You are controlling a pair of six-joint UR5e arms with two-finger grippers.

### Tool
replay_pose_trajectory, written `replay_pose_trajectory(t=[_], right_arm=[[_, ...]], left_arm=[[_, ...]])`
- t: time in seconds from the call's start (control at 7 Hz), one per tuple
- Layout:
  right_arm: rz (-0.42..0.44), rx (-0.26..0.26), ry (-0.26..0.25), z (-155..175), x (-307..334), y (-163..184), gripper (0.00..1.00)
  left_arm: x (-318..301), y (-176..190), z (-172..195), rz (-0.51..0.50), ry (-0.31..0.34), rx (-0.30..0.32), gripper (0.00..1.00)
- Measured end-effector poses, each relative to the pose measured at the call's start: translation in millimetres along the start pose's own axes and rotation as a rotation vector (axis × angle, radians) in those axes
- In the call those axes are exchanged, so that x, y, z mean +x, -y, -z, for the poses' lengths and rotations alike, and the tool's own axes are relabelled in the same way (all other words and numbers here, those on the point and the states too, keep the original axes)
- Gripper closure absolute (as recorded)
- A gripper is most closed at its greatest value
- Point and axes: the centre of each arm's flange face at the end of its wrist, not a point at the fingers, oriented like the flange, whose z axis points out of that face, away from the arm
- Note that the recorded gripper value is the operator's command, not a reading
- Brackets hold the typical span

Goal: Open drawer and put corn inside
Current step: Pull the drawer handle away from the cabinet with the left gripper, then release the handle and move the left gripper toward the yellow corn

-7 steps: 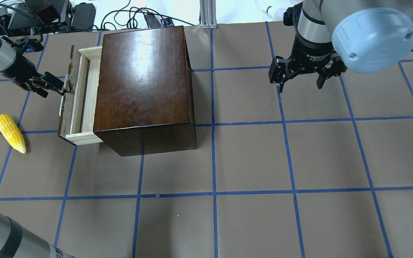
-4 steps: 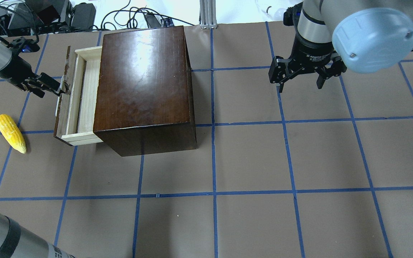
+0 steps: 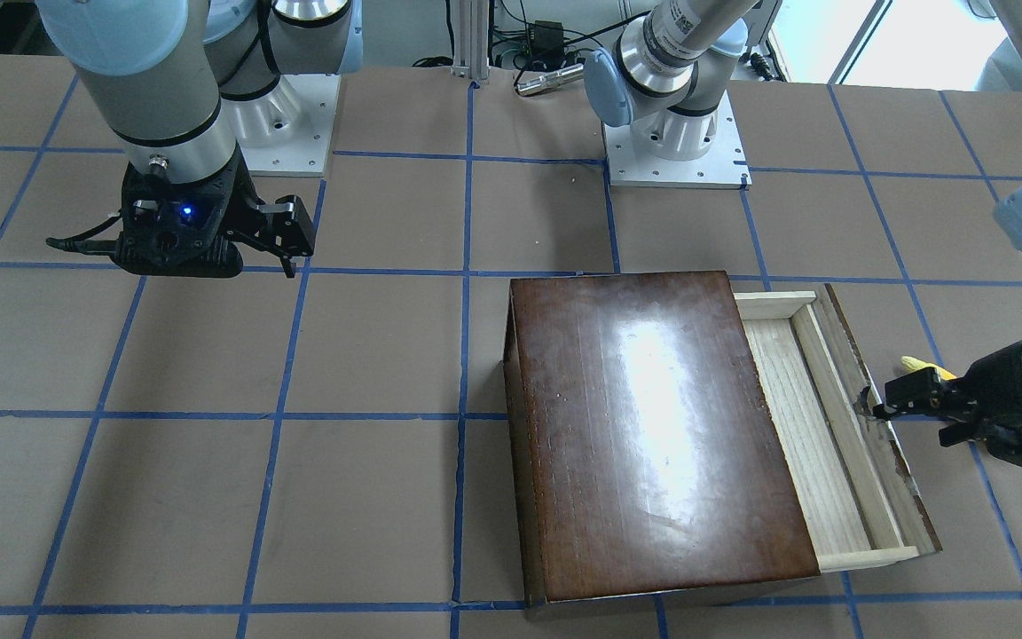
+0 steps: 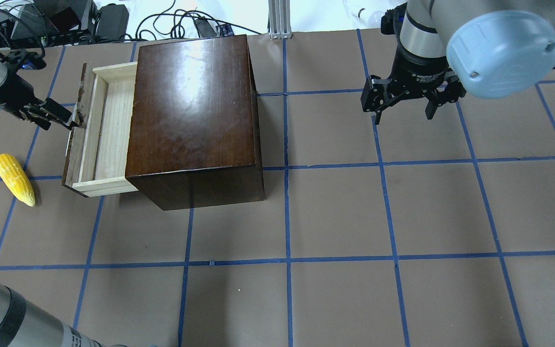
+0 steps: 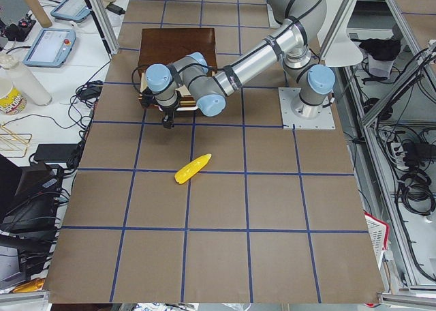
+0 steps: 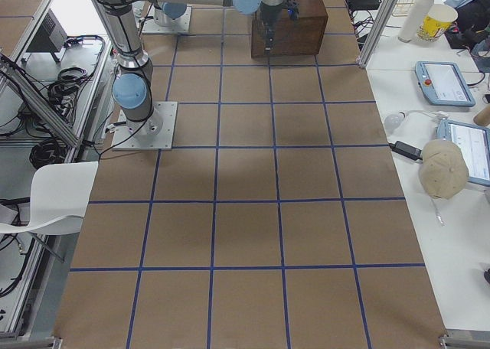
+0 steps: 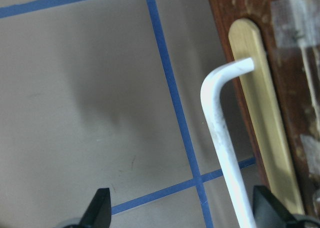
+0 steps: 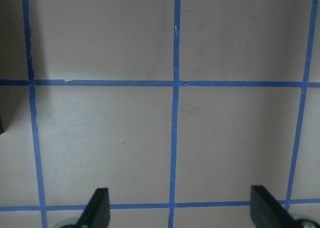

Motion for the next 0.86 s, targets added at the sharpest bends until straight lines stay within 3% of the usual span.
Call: replay_pose_trajectory(t=[0.43,0.86], right_arm=[[0.000,-0.001,-0.001,-0.2,0.0,0.0,0.00],[0.000,0.000,0.000,0.0,0.0,0.1,0.00]], left_arm=[[-1.5,-5.5,15.7,0.016,0.019,0.014,0.00],[-8.1,-17.0,45.6,0.147,0.074,0.034,0.00]])
